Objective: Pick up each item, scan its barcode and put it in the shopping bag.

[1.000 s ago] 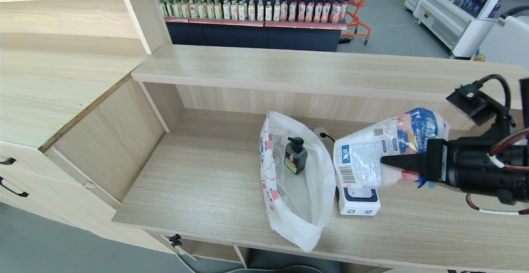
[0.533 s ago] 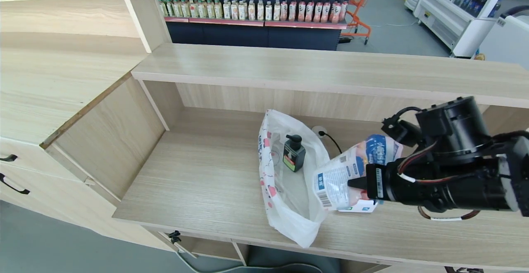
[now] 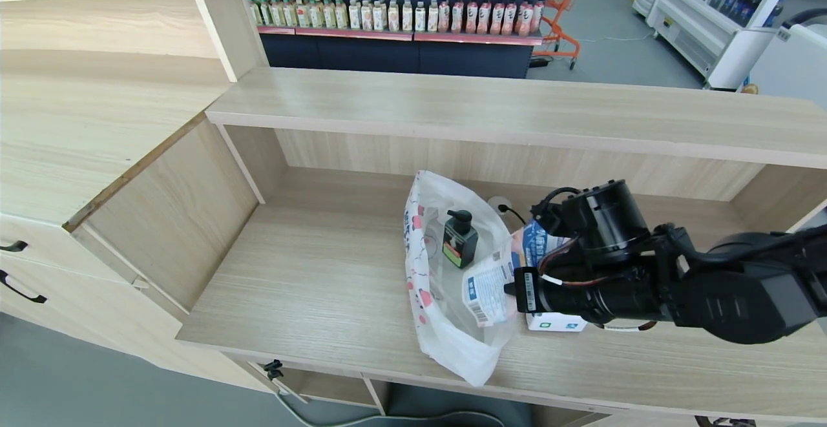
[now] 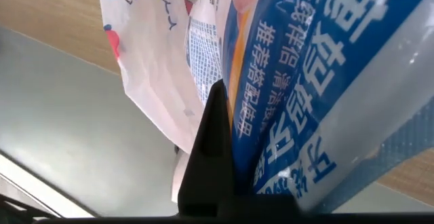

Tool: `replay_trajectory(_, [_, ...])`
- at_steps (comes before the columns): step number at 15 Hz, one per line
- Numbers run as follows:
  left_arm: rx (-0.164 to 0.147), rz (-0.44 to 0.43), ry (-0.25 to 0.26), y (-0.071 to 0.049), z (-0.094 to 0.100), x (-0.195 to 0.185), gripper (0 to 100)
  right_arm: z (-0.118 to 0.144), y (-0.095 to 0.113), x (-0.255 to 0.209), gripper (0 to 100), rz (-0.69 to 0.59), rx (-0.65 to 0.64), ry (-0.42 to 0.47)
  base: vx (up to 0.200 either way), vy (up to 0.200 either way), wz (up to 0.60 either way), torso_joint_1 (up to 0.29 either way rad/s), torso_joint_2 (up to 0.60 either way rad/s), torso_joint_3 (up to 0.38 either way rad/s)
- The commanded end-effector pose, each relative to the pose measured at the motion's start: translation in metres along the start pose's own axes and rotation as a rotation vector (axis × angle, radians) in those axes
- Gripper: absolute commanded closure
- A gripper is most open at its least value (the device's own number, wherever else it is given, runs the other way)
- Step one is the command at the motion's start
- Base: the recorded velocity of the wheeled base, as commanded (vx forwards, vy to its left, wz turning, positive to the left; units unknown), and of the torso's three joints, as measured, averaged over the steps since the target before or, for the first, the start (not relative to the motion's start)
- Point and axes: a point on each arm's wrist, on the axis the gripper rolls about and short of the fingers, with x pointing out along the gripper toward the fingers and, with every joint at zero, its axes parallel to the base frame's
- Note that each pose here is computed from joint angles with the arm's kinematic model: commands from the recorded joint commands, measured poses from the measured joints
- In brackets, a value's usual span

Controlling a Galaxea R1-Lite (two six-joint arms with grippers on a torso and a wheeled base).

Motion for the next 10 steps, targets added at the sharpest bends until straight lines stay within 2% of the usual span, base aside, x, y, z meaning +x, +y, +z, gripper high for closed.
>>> replay_trajectory(1, [-0.001, 0.001, 0.0, 0.0, 0.0, 0.0, 0, -0.01, -0.003, 0.024, 100, -0.035, -0.022, 0.049, 0.0, 0.0, 0.0, 0.0, 0.0, 0.0])
replay_trajectory(2, [0.001, 0.001, 0.0, 0.0, 0.0, 0.0, 0, -0.014, -0.004, 0.037, 100, -0.062, -0.052, 0.053, 0.0, 0.0, 0.0, 0.0, 0.0, 0.0])
replay_trajectory(7, [-0.001, 0.001, 0.0, 0.0, 0.0, 0.0, 0, -0.018, 0.0, 0.061, 100, -0.04, -0.117, 0.02, 0.0, 0.0, 0.0, 0.0, 0.0, 0.0])
replay_trajectory(8, [0.001, 0.001, 0.0, 0.0, 0.0, 0.0, 0, -0.017, 0.0, 0.063, 0, -0.032, -0.119, 0.02, 0.0, 0.0, 0.0, 0.0, 0.0, 0.0])
replay_trajectory(10, [0.001, 0.001, 0.0, 0.0, 0.0, 0.0, 0, -0.007, 0.006, 0.059, 0, -0.011, -0.113, -0.025, 0.0, 0.0, 0.0, 0.0, 0.0, 0.0])
